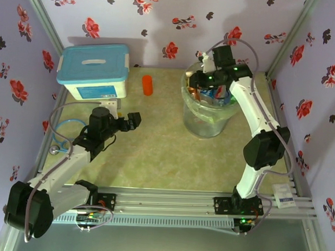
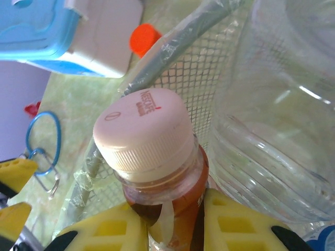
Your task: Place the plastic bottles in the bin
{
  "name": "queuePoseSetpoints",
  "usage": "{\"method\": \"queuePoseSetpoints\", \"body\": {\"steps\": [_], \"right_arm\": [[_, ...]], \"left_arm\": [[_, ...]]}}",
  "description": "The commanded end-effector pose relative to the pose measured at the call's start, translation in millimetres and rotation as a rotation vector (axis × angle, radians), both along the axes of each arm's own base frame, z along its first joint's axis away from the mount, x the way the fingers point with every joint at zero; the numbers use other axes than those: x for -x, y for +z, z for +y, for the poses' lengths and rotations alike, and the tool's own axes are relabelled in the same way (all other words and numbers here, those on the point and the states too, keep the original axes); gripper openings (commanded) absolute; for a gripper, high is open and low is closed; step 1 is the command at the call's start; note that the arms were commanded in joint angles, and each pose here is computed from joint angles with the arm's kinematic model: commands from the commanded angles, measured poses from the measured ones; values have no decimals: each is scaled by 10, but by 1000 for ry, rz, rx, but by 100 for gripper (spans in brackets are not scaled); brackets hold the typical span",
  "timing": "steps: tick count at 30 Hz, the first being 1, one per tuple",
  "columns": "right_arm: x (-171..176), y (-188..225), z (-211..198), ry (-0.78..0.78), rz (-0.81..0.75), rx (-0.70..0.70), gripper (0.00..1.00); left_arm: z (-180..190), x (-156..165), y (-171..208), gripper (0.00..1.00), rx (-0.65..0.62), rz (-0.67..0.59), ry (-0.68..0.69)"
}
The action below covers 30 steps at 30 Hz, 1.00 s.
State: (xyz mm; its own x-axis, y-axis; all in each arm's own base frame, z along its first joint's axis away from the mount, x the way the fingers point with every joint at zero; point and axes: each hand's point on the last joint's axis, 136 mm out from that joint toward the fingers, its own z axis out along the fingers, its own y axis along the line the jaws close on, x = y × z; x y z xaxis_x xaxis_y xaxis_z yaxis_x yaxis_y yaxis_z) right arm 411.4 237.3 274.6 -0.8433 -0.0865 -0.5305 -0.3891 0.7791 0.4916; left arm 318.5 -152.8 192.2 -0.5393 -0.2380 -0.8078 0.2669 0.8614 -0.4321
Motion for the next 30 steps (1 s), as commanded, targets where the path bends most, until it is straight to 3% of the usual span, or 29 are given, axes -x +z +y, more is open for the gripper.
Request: {"method": "queuePoseSetpoints", "body": {"steps": [1,4,9,16,26,30], "right_arm": [[585,-345,465,96,337,-81,20],[630,-330,486,102,304,-12,24],[521,-160,270,49,175,121,46],[437,190,147,28,68,173,55],[367,769,-335,-91,-93,247,60],[353,996,-701,-202,-170,278,55]], "left_arm": [[54,-12,191,100,-8,-34,5],[92,-5,229,100,-15,-37,11],[108,8,282,100,-19,-41,12],[99,-15,299,100,-7,-42,17],[91,-30,303,100,-14,-38,13],[84,-42,286,100,-16,-36,11]]}}
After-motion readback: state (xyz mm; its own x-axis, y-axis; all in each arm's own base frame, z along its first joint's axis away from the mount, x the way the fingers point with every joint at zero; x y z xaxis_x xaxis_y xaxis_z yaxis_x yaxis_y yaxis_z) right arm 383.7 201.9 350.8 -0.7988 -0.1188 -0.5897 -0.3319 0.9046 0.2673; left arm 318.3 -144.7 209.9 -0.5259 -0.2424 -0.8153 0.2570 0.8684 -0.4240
